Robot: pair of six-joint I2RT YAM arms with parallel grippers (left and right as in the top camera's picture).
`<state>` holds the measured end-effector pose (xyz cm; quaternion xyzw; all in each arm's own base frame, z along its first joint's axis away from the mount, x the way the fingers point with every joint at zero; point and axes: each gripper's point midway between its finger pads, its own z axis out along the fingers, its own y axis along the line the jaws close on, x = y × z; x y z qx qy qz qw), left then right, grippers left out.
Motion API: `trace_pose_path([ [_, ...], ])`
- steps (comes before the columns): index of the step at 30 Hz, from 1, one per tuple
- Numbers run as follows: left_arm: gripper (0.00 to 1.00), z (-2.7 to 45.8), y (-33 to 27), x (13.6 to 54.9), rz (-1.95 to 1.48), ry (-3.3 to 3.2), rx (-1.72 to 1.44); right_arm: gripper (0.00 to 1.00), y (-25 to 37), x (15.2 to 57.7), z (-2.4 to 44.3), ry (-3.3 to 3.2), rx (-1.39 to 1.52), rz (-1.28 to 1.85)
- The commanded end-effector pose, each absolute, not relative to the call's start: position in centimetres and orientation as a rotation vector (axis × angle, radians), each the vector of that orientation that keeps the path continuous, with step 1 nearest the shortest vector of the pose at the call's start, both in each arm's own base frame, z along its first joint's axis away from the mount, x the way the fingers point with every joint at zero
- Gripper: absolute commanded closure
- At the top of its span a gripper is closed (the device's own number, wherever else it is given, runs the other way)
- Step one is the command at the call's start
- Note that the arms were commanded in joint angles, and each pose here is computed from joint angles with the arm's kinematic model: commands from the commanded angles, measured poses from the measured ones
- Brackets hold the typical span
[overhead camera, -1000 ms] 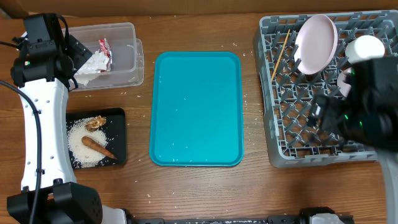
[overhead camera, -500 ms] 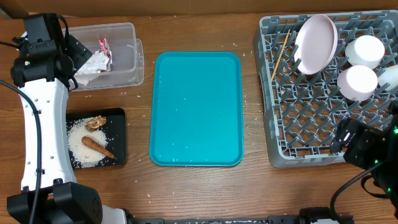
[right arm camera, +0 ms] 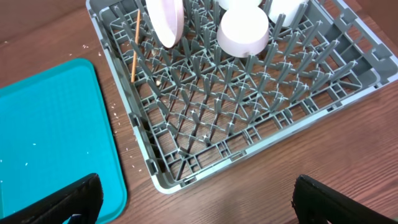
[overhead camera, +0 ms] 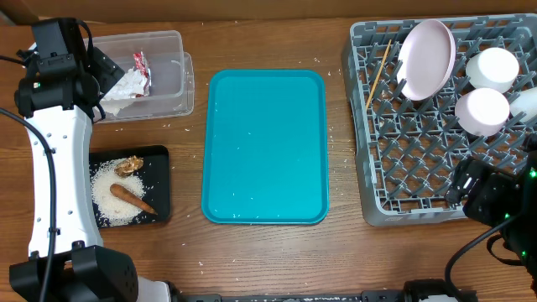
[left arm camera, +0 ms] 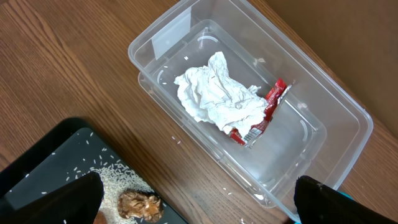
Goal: Sort waste into correct bins and load items into the dishwasher
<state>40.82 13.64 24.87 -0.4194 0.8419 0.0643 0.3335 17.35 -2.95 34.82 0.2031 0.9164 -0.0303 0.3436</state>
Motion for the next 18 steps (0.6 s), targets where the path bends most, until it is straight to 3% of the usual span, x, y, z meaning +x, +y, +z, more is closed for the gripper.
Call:
trace_pose_path([
  [1, 0.00, 25.0, 14.1, 41.0, 0.198, 2.195, -1.088, 0.00, -3.2, 16.9, 34.5, 2.394, 0.549, -0.097],
  [12, 0.00, 25.0, 14.1, 41.0, 0.198, 2.195, -1.088, 0.00, -2.5, 18.9, 32.9, 2.289, 0.422, -0.050],
  [18, 0.00, 25.0, 14.1, 41.0, 0.198, 2.195, -1.088, 0.00, -1.8, 21.4, 28.6, 2.028, 0.398, 0.089],
])
